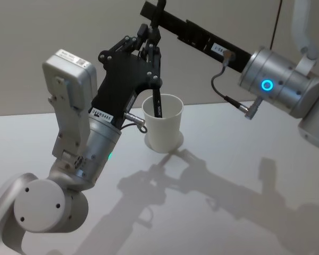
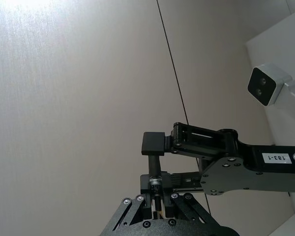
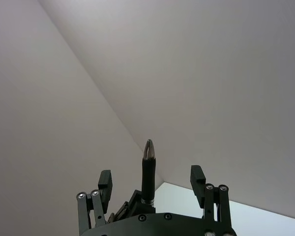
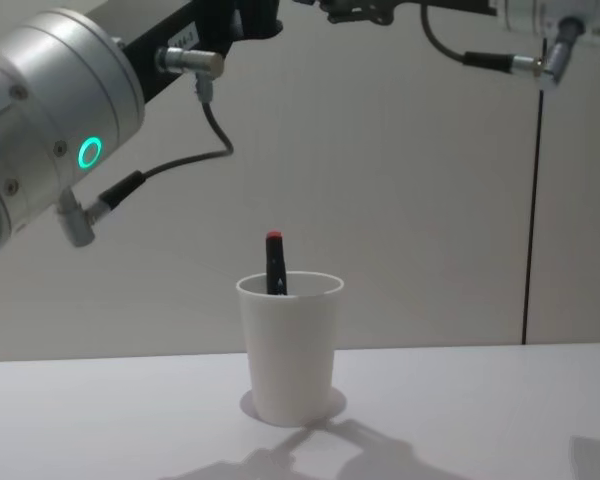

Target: Place the pen into the pen holder.

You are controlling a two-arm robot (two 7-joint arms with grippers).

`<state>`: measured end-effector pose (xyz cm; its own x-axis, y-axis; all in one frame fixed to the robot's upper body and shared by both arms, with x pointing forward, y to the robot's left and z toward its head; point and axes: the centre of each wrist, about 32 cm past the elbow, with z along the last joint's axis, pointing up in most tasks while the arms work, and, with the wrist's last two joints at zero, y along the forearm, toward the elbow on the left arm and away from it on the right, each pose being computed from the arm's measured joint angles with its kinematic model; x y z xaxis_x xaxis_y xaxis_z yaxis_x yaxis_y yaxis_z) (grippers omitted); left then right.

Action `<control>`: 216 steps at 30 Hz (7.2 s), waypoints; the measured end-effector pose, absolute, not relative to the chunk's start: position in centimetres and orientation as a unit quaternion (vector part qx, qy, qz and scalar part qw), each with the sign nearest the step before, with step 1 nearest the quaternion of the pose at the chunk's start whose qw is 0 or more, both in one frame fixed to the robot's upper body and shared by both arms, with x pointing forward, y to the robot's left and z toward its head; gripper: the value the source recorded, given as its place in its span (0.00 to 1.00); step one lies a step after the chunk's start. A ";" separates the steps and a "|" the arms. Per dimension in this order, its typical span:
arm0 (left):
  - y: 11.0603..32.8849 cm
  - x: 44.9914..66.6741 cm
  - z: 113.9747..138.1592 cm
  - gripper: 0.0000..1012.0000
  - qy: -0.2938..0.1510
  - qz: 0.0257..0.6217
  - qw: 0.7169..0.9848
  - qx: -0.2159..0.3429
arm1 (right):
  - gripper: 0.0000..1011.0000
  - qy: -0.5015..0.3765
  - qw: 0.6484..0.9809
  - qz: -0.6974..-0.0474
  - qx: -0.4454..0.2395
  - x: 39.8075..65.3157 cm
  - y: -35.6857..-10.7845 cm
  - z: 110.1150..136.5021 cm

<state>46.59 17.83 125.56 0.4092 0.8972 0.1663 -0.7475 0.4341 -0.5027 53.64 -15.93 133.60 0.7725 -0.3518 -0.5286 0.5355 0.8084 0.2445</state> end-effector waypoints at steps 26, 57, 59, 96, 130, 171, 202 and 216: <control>17.8 46.6 125.6 0.13 -0.210 0.501 0.820 -0.178 | 0.95 0.230 0.922 -0.237 0.202 54.1 -15.1 133.3; 17.8 46.6 125.6 0.13 -0.210 0.501 0.821 -0.178 | 0.13 0.229 0.922 -0.236 0.204 54.2 -14.9 133.2; 17.8 46.6 125.6 0.13 -0.210 0.501 0.821 -0.178 | 0.13 0.229 0.922 -0.236 0.204 54.2 -14.9 133.2; 17.8 46.6 125.6 0.35 -0.211 0.501 0.820 -0.179 | 0.13 0.228 0.921 -0.241 0.203 54.2 -15.0 133.2; 17.8 46.6 125.6 0.99 -0.210 0.501 0.821 -0.178 | 0.13 0.171 0.911 -0.310 0.210 55.5 -16.8 134.8; 17.8 46.6 125.6 0.99 -0.210 0.501 0.820 -0.178 | 0.13 0.041 0.906 -0.413 0.086 57.9 -16.6 134.0; 17.8 46.6 125.6 0.99 -0.210 0.501 0.820 -0.178 | 0.13 -0.005 0.923 -0.381 -0.052 60.8 -10.5 128.1; 17.8 46.6 125.6 0.99 -0.210 0.501 0.820 -0.178 | 0.44 -0.010 0.924 -0.378 -0.059 61.4 -9.8 127.7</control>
